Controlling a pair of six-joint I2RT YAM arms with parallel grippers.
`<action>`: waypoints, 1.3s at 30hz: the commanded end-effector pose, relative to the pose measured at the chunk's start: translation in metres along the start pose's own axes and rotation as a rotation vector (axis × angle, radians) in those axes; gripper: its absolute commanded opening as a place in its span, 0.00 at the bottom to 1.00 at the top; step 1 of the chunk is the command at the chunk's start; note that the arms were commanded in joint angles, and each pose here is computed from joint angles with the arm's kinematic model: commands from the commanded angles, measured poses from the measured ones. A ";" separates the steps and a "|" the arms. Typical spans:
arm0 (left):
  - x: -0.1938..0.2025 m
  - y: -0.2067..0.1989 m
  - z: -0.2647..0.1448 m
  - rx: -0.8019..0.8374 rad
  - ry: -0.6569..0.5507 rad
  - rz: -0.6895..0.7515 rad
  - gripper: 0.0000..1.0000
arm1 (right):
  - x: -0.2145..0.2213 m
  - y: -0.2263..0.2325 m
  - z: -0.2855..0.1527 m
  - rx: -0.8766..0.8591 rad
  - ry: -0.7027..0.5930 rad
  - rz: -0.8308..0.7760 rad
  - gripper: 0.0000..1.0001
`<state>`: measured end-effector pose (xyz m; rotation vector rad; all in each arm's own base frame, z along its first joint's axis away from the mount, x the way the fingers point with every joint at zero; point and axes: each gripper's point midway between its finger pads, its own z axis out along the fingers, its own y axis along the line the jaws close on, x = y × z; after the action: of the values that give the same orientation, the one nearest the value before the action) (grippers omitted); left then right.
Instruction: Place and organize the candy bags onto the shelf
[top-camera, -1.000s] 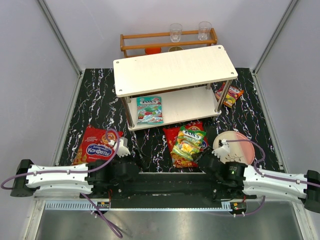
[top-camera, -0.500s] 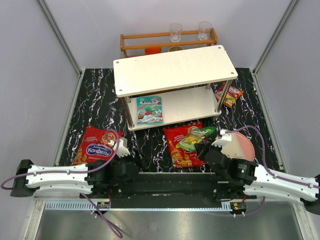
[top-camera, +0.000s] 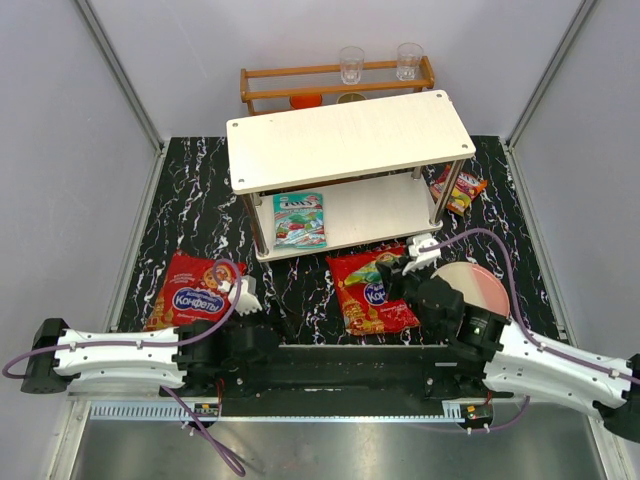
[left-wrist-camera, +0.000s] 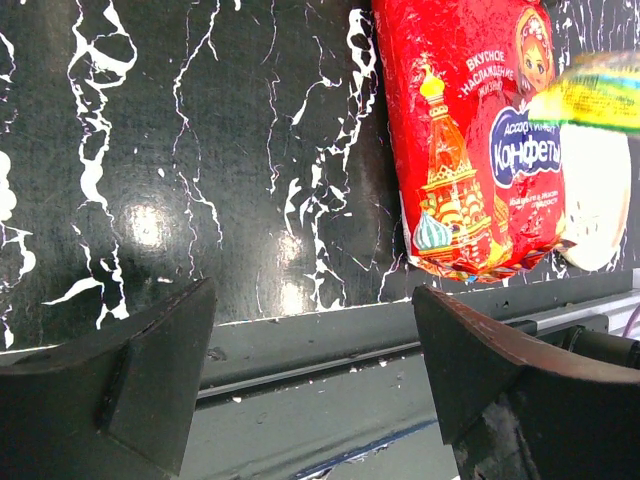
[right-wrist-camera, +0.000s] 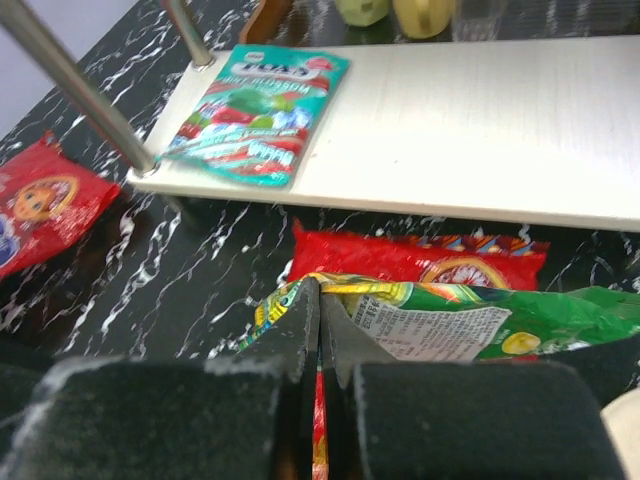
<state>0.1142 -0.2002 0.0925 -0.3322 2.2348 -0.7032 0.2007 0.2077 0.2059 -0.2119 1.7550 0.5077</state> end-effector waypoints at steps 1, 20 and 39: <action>-0.006 -0.009 0.001 0.031 -0.032 -0.017 0.83 | -0.052 0.016 0.019 -0.137 -0.119 0.008 0.00; -0.011 0.003 0.002 0.044 -0.067 -0.056 0.83 | -0.100 0.033 0.090 -0.394 -0.190 -0.031 0.00; -0.012 0.014 0.005 0.035 -0.088 -0.062 0.83 | -0.049 -0.008 0.132 -0.334 -0.101 0.050 0.00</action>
<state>0.1192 -0.1895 0.0876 -0.3695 2.1799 -0.7407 0.3275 0.2569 0.2087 -0.4115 1.6675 0.7995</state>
